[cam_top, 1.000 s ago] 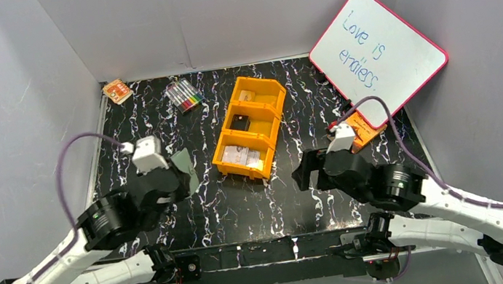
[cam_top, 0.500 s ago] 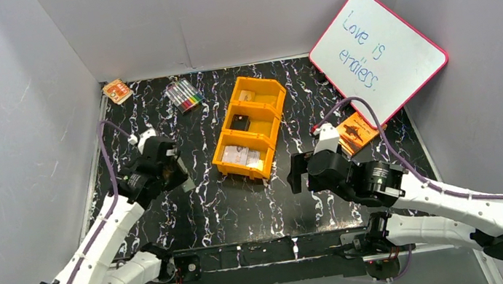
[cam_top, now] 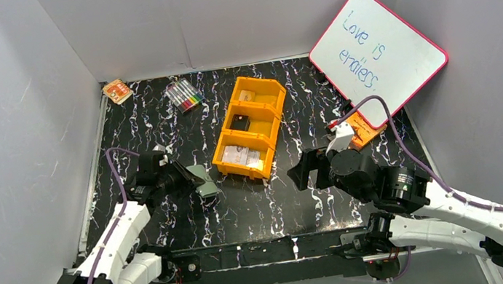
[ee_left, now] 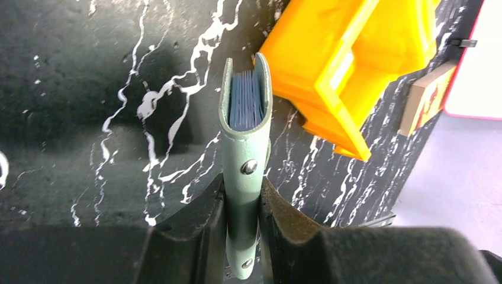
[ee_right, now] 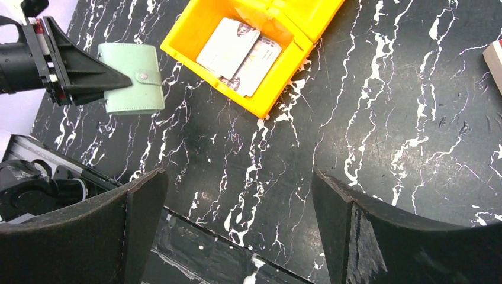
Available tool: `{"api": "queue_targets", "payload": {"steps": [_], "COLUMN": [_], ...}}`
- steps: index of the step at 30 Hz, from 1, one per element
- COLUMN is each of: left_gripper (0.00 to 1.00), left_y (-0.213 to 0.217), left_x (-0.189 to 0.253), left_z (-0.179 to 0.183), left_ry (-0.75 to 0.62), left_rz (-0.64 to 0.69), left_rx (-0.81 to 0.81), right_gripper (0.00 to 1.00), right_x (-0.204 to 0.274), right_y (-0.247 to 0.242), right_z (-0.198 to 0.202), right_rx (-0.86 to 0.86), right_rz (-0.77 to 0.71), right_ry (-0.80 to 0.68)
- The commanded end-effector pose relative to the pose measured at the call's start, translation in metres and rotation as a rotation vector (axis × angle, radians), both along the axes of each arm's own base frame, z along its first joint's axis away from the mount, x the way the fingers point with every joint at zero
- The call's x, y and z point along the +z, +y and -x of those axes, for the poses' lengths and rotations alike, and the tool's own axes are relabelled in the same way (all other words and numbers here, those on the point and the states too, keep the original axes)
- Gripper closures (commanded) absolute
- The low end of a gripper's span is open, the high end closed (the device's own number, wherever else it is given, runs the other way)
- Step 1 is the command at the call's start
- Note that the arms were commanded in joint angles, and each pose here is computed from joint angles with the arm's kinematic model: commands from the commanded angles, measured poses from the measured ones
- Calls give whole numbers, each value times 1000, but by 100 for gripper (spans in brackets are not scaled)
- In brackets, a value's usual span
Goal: Put the credit cards into the card holder
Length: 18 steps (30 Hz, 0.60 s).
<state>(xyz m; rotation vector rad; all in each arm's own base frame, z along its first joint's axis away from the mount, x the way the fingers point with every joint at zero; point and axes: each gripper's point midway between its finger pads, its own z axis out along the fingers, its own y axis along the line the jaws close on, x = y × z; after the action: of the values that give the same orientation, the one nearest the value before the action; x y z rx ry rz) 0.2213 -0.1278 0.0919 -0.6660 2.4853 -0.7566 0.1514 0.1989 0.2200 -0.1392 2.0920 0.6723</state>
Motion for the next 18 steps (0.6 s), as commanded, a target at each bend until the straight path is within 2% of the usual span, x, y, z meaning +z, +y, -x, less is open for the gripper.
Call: {"api": "queue_targets", "payload": {"steps": [1, 4, 10, 14, 18], "left_gripper": [83, 69, 57, 42, 36], "left_y": [-8, -1, 11, 21, 36], "left_x": [12, -2, -22, -5, 17], "left_z": [-10, 0, 17, 15, 14], "left_ry": [-40, 13, 79, 43, 22], "left_rz": [67, 35, -15, -57, -144], "left_rx": [-4, 17, 54, 100, 119], "right_gripper": [1, 2, 1, 1, 1], "right_x": [13, 13, 23, 29, 30], "right_y": [4, 5, 6, 2, -1], "right_z": [-3, -4, -5, -7, -7], "right_rx": [4, 4, 2, -12, -20], "right_rz": [-26, -24, -36, -34, -29], "right_ry": [-27, -26, -42, -52, -54]}}
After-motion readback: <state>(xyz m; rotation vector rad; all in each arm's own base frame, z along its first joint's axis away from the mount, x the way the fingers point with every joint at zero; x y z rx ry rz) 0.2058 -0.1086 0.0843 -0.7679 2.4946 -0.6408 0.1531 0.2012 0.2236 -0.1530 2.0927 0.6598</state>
